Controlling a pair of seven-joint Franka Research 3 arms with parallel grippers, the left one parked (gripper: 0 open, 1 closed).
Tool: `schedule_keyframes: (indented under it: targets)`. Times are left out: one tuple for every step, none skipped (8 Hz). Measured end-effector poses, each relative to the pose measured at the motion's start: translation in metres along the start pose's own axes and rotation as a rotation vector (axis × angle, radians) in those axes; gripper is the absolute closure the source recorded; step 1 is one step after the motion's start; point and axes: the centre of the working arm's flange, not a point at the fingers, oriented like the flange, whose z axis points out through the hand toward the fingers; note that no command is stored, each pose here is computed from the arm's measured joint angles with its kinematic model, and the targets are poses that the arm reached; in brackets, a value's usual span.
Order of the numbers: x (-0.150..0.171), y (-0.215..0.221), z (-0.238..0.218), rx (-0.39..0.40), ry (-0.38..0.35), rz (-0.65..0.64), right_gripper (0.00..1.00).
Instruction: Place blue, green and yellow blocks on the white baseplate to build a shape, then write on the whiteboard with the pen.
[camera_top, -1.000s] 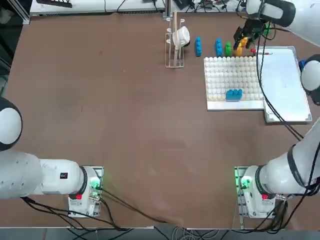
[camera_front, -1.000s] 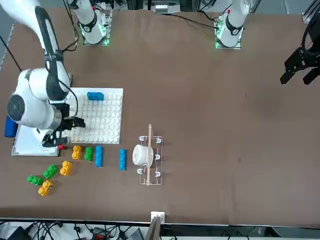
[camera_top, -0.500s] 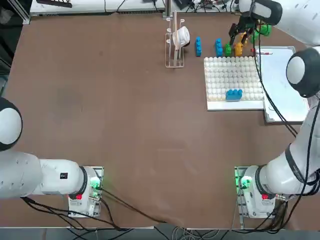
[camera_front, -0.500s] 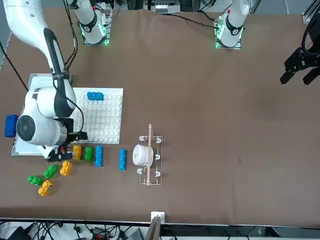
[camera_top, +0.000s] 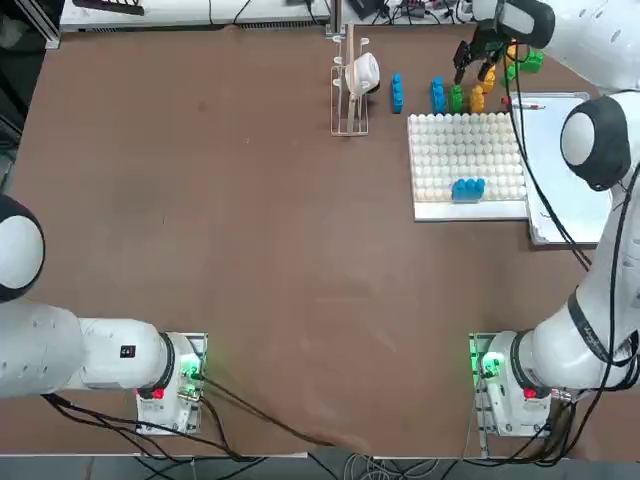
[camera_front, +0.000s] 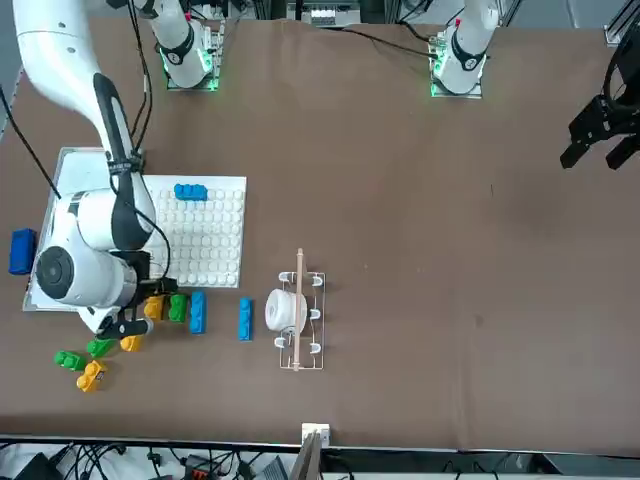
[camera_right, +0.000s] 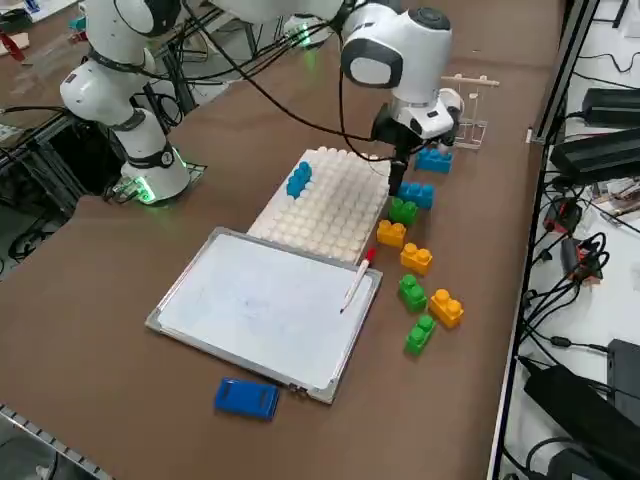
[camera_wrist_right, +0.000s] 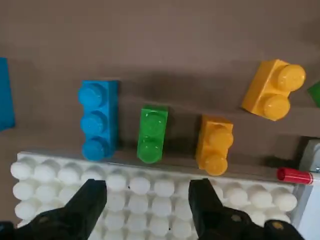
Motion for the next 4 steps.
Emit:
schedule_keyframes:
  targets:
    - [0.003,0.001,0.004,0.0,-0.001,0.004,0.0]
    - [0.006,0.001,0.007,0.001,0.0,0.011,0.0]
    - [0.008,0.002,0.011,0.001,-0.002,0.014,0.0]
    - [0.01,0.002,0.022,-0.001,-0.014,0.015,0.0]
